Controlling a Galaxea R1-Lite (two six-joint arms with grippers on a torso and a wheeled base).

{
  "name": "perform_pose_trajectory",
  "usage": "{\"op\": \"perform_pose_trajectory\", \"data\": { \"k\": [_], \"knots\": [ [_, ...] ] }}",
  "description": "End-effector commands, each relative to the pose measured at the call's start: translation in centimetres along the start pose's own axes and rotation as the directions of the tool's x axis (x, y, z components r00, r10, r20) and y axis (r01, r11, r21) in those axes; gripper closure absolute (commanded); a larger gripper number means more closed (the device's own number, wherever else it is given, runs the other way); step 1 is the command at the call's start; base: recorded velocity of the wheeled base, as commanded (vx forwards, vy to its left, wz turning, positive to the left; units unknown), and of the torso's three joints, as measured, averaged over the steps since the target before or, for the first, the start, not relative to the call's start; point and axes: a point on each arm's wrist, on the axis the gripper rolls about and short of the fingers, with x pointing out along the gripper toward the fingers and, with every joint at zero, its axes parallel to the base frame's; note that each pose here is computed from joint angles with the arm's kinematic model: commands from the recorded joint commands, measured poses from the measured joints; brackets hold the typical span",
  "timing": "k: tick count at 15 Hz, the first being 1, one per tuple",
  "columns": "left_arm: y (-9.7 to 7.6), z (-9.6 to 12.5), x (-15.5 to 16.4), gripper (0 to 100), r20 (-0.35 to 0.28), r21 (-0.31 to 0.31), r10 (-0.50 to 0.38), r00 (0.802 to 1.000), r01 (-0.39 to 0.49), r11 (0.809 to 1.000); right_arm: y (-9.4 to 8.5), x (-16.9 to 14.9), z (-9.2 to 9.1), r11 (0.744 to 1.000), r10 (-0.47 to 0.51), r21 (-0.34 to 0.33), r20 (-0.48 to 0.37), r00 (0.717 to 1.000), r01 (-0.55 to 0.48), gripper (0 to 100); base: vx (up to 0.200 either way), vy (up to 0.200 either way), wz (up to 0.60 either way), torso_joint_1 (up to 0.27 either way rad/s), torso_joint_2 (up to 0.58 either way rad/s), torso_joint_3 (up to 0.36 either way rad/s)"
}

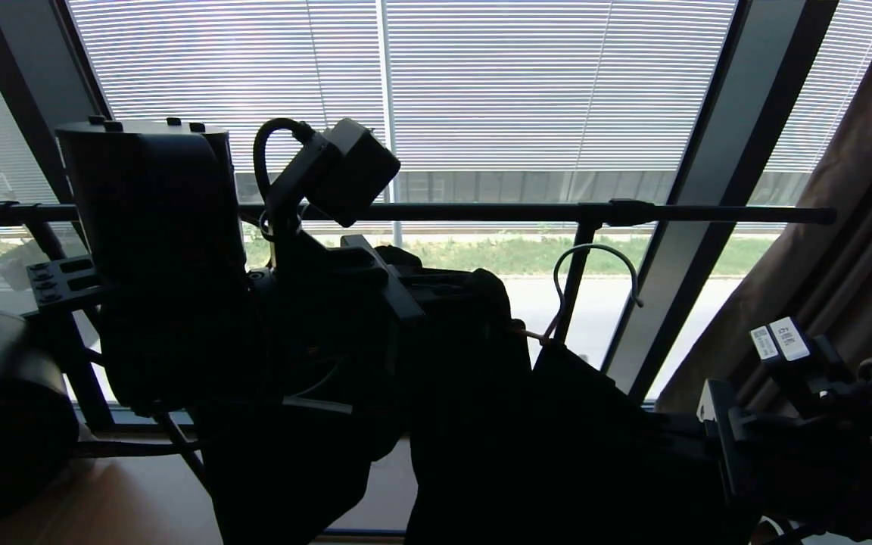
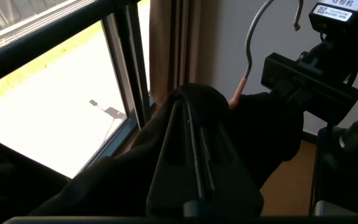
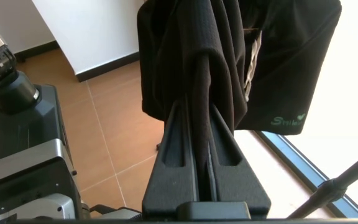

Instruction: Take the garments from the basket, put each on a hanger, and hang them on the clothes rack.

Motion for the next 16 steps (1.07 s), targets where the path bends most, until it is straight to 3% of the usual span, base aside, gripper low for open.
{"op": "perform_pose_trajectory", "data": {
  "k": [1,9,16],
  "knots": [
    [-0.1,0.1,-0.1,0,0.002,-0.001,0.001,1.000,-0.001,1.000,0.0,0.0,0.0,1.000,0.001,0.001,-0.002,1.000,-0.001,100,0.000,0.000,0.00,0.000,0.00,0.000],
    [0.2,0.4,-1.4,0,0.003,-0.001,0.030,1.000,-0.030,1.000,-0.3,-0.1,0.0,1.000,-0.014,0.002,0.003,1.000,0.014,100,0.000,0.000,0.00,0.000,0.00,0.000],
    [0.5,1.1,-3.1,0,-0.119,-0.049,0.043,0.992,-0.049,0.998,-0.3,-0.1,0.0,1.000,-0.014,0.002,0.003,1.000,0.014,100,0.000,0.000,0.00,0.000,0.00,0.000]
  ]
}}
